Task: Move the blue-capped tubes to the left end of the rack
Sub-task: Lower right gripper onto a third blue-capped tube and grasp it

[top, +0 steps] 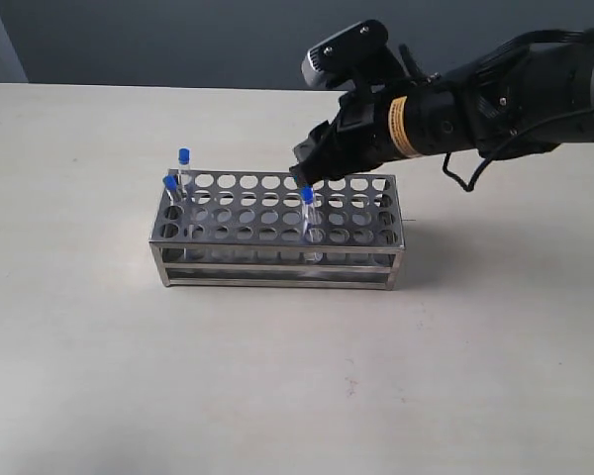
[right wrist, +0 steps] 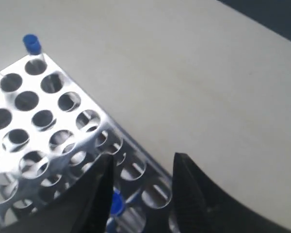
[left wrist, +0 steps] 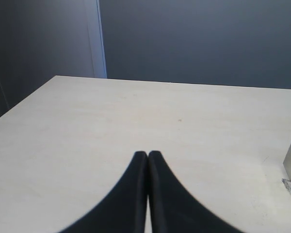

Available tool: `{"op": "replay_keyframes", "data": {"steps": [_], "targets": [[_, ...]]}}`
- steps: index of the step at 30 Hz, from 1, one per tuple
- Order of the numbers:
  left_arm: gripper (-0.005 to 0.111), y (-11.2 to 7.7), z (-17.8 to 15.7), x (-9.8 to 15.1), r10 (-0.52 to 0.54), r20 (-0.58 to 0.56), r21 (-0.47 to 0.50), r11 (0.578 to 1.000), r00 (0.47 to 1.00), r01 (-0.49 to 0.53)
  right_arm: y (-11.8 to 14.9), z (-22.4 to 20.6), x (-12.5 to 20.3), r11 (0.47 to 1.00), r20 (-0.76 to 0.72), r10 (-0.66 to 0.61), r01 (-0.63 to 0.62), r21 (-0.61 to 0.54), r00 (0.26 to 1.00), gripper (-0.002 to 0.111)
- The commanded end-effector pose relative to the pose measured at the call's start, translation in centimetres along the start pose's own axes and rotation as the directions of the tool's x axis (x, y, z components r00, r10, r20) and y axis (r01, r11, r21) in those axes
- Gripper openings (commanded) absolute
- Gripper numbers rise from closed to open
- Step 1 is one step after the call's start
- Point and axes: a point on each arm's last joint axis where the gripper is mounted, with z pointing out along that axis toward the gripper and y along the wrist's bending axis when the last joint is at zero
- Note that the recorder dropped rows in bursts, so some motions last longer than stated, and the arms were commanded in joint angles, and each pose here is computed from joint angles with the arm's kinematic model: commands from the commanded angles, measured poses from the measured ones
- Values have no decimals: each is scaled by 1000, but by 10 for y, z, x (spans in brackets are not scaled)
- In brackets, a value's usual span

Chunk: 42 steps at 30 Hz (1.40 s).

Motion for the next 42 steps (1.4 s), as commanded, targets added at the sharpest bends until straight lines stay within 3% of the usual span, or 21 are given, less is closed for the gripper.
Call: {"op": "replay_keyframes", "data": {"steps": [1, 15, 21, 29, 34, 42], "targets": [[0, 0, 0, 1, -2, -3, 9, 1000, 1000, 2, 6, -2, 15, 999, -41, 26, -27, -33, 999, 40], [0, 0, 0, 1, -2, -3, 9, 1000, 1000, 2, 14, -27, 27, 999, -50, 30, -31, -18, 998, 40], [0, 0, 0, 1, -2, -3, 9, 1000, 1000, 2, 8, -21, 31, 999, -63, -30, 32, 32, 998, 40], [0, 0, 0, 1, -2, -3, 9, 1000, 1000, 2, 10, -20, 25, 996, 10, -94, 94, 3, 995, 40], [0, 0, 0, 1, -2, -3, 9, 1000, 1000, 2, 19, -21, 18, 995, 86, -19, 27, -93, 996, 40], [0, 0, 0, 1, -2, -3, 9, 1000, 1000, 2, 25, -21, 37, 991, 37, 41, -36, -127, 998, 40]]}}
